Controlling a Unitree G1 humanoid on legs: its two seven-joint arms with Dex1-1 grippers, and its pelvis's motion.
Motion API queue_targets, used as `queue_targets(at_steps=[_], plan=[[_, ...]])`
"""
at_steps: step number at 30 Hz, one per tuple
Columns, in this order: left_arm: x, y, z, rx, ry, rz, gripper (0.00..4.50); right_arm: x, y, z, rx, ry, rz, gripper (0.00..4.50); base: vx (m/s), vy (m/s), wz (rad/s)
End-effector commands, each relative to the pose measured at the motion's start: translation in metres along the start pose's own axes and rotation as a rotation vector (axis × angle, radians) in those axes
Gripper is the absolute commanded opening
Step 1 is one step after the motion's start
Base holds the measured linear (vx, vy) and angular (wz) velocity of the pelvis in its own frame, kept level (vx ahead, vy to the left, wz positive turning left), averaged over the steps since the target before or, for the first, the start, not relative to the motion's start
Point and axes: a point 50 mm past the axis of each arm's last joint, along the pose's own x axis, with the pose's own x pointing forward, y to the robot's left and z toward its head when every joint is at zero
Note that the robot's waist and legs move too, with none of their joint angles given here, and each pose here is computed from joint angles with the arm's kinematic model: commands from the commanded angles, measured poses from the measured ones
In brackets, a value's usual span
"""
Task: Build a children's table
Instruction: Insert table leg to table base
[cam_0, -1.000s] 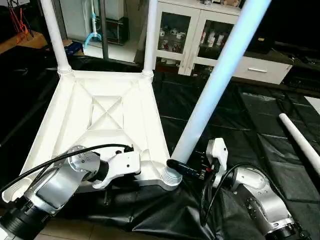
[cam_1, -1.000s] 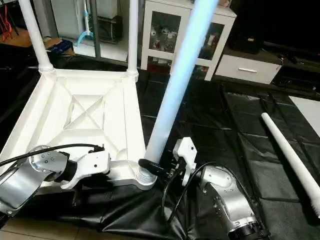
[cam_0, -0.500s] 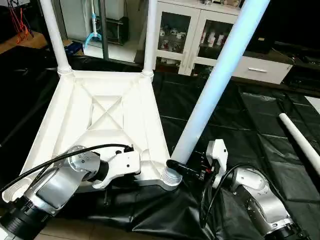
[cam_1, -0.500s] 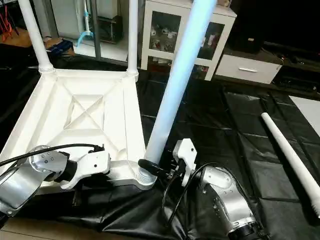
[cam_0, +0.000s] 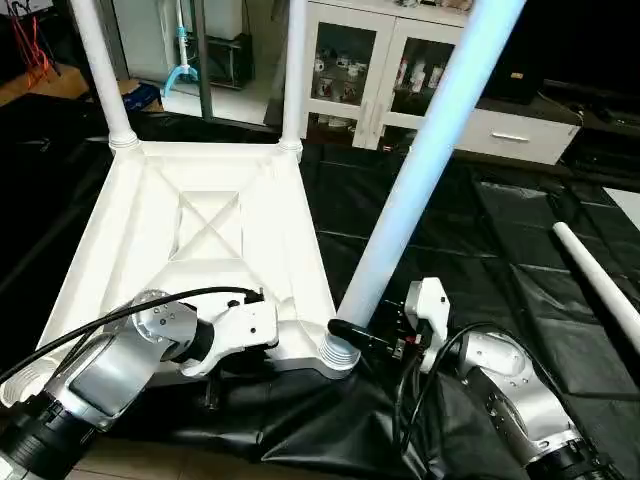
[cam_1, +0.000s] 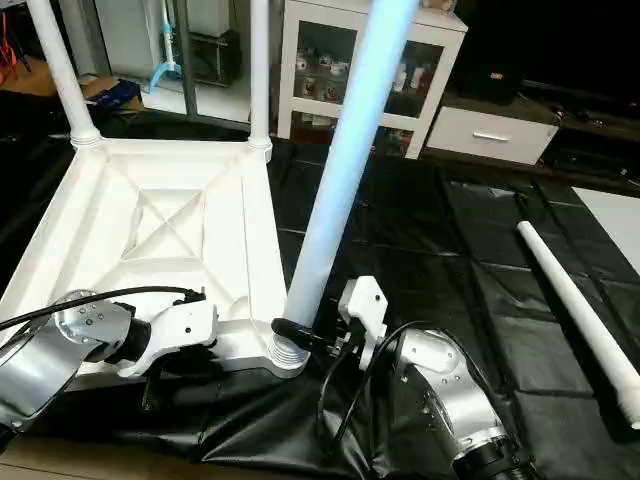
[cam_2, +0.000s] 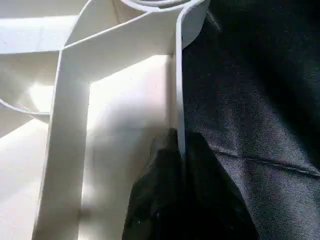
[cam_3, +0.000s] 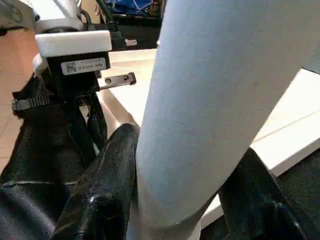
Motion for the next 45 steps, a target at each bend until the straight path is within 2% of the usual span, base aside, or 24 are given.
queue_targets(at_steps=[1, 3, 8, 12, 18, 20, 21, 23, 28, 29, 32, 35, 39, 40, 44, 45], plan=[[0.010, -0.005, -0.001, 0.008, 0.020, -0.035, 0.00, -0.014, 0.015, -0.047, -0.078, 0.364, 0.081, 1.87, 0.000, 0.000, 0.00], [0.010, -0.005, -0.001, 0.008, 0.021, -0.036, 0.00, -0.011, 0.015, -0.045, -0.110, 0.365, 0.097, 1.88, 0.000, 0.000, 0.00], [0.009, -0.005, -0.001, 0.008, 0.022, -0.036, 0.00, -0.009, 0.016, -0.044, -0.122, 0.363, 0.105, 1.91, 0.000, 0.000, 0.00], [0.009, -0.005, -0.001, 0.006, 0.024, -0.037, 0.00, -0.010, 0.018, -0.046, -0.173, 0.396, 0.148, 1.92, 0.000, 0.000, 0.00], [0.010, -0.004, -0.001, 0.004, 0.021, -0.040, 0.00, -0.008, 0.012, -0.043, -0.027, 0.325, 0.046, 1.95, 0.000, 0.000, 0.00], [0.010, -0.004, 0.000, 0.005, 0.018, -0.041, 0.00, -0.008, 0.002, -0.039, 0.117, 0.258, -0.050, 1.95, 0.000, 0.000, 0.00], [0.009, -0.004, 0.000, 0.005, 0.018, -0.041, 0.00, -0.008, 0.002, -0.039, 0.127, 0.253, -0.056, 1.95, 0.000, 0.000, 0.00], [0.009, -0.004, 0.000, 0.007, 0.016, -0.041, 0.00, -0.010, -0.006, -0.037, 0.236, 0.213, -0.113, 1.95, 0.000, 0.000, 0.00], [0.009, -0.003, 0.000, 0.012, 0.011, -0.039, 0.00, -0.017, -0.022, -0.032, 0.379, 0.140, -0.209, 1.93, 0.000, 0.000, 0.00], [0.009, -0.003, 0.000, 0.012, 0.011, -0.039, 0.00, -0.017, -0.022, -0.032, 0.379, 0.140, -0.209, 1.90, 0.000, 0.000, 0.00], [0.010, -0.003, 0.001, 0.012, 0.009, -0.039, 0.00, -0.022, -0.032, -0.028, 0.485, 0.105, -0.261, 1.87, 0.000, 0.000, 0.00], [0.010, -0.003, 0.001, 0.013, 0.010, -0.040, 0.00, -0.026, -0.039, -0.027, 0.539, 0.094, -0.304, 1.86, 0.000, 0.000, 0.00], [0.010, -0.003, 0.000, 0.015, 0.012, -0.041, 0.00, -0.030, -0.048, -0.021, 0.655, 0.022, -0.371, 1.86, 0.000, 0.000, 0.00], [0.010, -0.003, 0.000, 0.016, 0.012, -0.040, 0.00, -0.030, -0.049, -0.021, 0.658, 0.020, -0.377, 1.86, 0.000, 0.000, 0.00], [0.011, -0.003, 0.001, 0.018, 0.010, -0.038, 0.00, -0.030, -0.046, -0.018, 0.576, 0.056, -0.334, 1.86, 0.000, 0.000, 0.00], [0.011, -0.003, 0.001, 0.020, 0.008, -0.038, 0.00, -0.028, -0.045, -0.013, 0.524, 0.050, -0.307, 1.86, 0.000, 0.000, 0.00]])
